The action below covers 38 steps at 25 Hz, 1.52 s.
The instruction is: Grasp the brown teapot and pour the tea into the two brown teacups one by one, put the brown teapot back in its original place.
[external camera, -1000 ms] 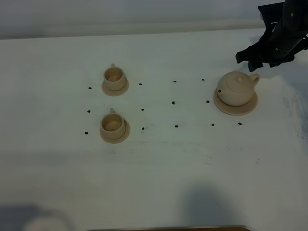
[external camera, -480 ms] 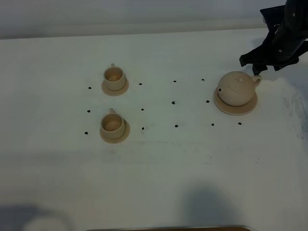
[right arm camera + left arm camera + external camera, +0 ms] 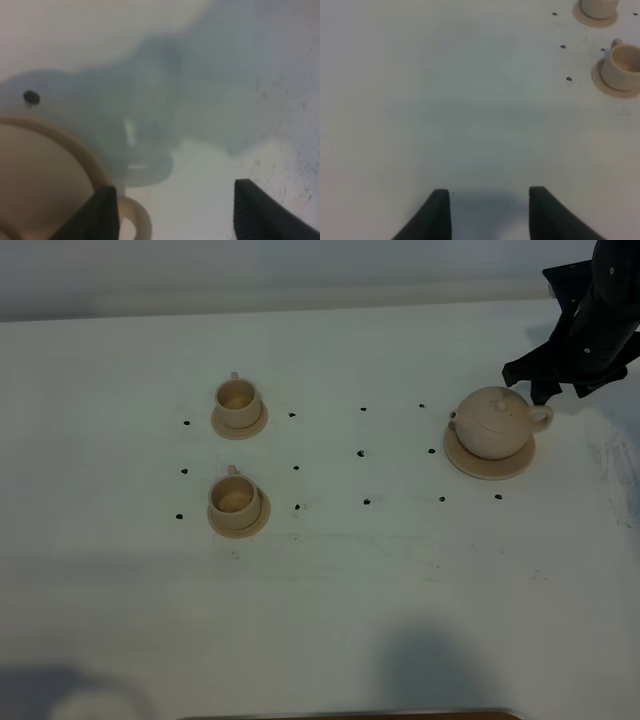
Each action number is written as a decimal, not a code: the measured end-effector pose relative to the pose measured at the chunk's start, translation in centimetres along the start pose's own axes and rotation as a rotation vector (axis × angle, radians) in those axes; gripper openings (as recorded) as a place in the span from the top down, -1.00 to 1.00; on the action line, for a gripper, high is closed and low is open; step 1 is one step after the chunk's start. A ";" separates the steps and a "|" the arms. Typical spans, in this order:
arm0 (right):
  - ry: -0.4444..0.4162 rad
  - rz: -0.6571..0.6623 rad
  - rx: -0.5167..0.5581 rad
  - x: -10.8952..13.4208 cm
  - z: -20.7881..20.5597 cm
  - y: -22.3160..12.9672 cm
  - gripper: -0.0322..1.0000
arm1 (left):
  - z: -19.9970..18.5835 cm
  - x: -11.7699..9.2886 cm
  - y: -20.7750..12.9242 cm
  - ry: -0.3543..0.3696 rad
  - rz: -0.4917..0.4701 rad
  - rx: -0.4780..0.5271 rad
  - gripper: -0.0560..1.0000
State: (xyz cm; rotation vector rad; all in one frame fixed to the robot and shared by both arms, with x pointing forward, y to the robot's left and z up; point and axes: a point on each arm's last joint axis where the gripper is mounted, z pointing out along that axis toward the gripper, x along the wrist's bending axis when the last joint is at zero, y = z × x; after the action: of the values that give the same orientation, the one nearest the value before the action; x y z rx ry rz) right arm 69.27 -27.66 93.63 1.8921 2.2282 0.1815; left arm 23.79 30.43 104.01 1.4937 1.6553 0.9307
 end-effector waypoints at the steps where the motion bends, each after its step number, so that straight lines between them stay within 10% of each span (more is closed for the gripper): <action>1: 0.005 0.004 0.002 0.0 0.0 0.0 -0.01 | 0.0 0.0 0.0 0.000 0.000 0.000 0.08; 38: -0.010 -0.020 0.042 -0.7 -1.7 0.6 -0.01 | 0.0 0.0 0.0 0.000 0.000 0.000 0.08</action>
State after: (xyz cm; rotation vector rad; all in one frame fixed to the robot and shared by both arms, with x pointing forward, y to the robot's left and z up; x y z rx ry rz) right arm 69.51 -28.20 95.50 1.8865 2.2609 0.1219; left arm 23.79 30.43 104.01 1.4937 1.6553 0.9307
